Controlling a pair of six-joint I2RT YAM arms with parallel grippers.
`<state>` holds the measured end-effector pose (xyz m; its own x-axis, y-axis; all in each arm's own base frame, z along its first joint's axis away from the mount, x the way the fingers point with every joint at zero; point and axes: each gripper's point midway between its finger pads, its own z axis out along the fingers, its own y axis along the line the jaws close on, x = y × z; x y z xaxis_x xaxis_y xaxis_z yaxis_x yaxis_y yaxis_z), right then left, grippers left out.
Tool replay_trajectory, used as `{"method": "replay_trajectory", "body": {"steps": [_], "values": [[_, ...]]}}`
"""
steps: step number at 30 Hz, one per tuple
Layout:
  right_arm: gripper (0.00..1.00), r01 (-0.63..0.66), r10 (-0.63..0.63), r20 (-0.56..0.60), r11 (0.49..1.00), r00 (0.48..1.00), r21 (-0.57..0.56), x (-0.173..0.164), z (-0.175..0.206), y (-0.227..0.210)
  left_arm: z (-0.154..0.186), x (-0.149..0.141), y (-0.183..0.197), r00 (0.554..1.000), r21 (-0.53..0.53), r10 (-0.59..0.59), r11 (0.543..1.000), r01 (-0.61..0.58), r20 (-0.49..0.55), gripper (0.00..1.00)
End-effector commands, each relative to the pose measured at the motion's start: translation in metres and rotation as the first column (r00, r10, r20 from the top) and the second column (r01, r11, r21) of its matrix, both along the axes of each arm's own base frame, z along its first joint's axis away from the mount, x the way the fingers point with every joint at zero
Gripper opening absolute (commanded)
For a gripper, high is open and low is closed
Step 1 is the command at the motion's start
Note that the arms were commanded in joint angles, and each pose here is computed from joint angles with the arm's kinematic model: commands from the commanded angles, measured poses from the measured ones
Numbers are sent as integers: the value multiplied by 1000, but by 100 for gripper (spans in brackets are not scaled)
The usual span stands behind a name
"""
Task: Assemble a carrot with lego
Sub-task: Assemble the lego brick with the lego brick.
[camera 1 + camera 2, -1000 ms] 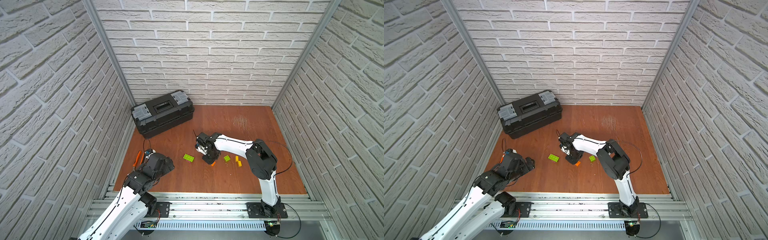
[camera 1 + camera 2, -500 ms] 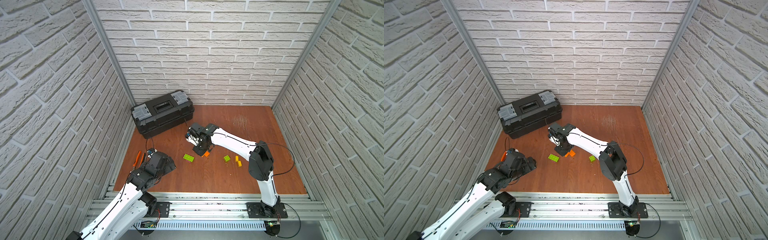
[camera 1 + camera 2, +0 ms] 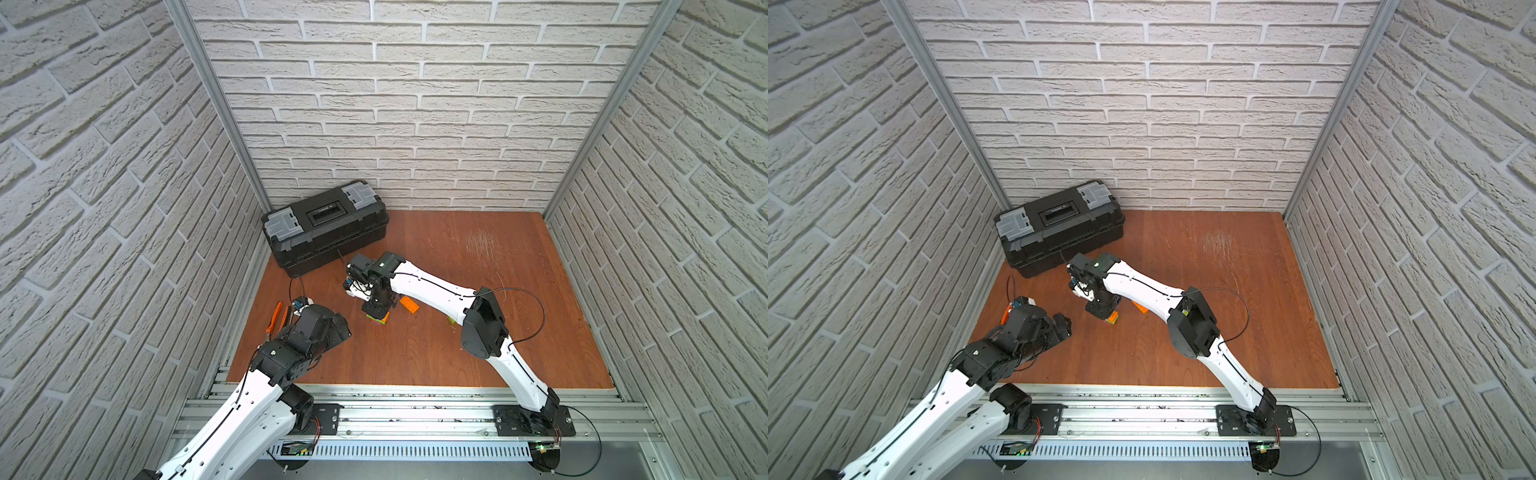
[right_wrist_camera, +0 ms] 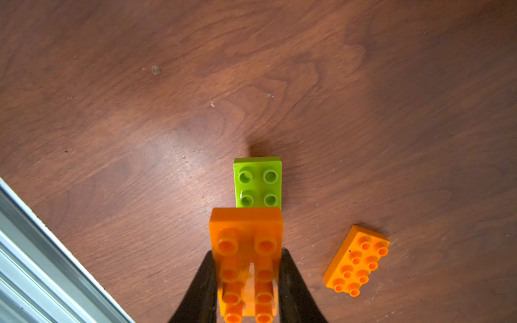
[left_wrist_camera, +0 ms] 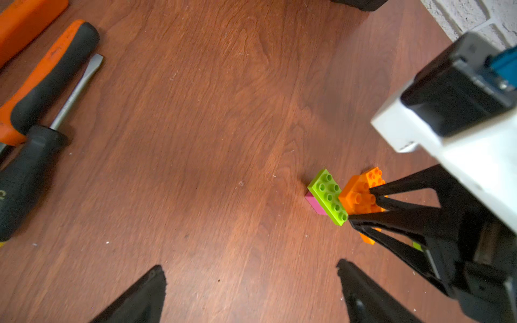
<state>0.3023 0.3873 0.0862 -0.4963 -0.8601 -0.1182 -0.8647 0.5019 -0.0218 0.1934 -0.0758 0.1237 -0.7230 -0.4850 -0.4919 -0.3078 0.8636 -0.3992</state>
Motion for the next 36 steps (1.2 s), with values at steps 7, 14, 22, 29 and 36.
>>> {"method": "replay_trajectory", "body": {"steps": [7,14,22,29,36], "values": [[3,-51,49,-24,996,999,-68,-7,-11,-5,-5,0,2,1000,13,4,1000,-4,2,98],[3,-55,54,-20,997,998,-48,-4,-15,1,-4,0,2,1000,19,0,1000,-1,2,98],[4,-52,52,-2,998,999,-20,1,-13,9,-2,3,0,1000,28,-8,1000,8,1,98],[5,-49,49,-6,998,999,-25,2,-19,12,-2,5,-2,1000,32,-17,999,17,-4,98],[5,-44,43,-14,999,999,-24,3,-27,14,-1,5,-2,1000,34,-21,999,21,-1,98]]}}
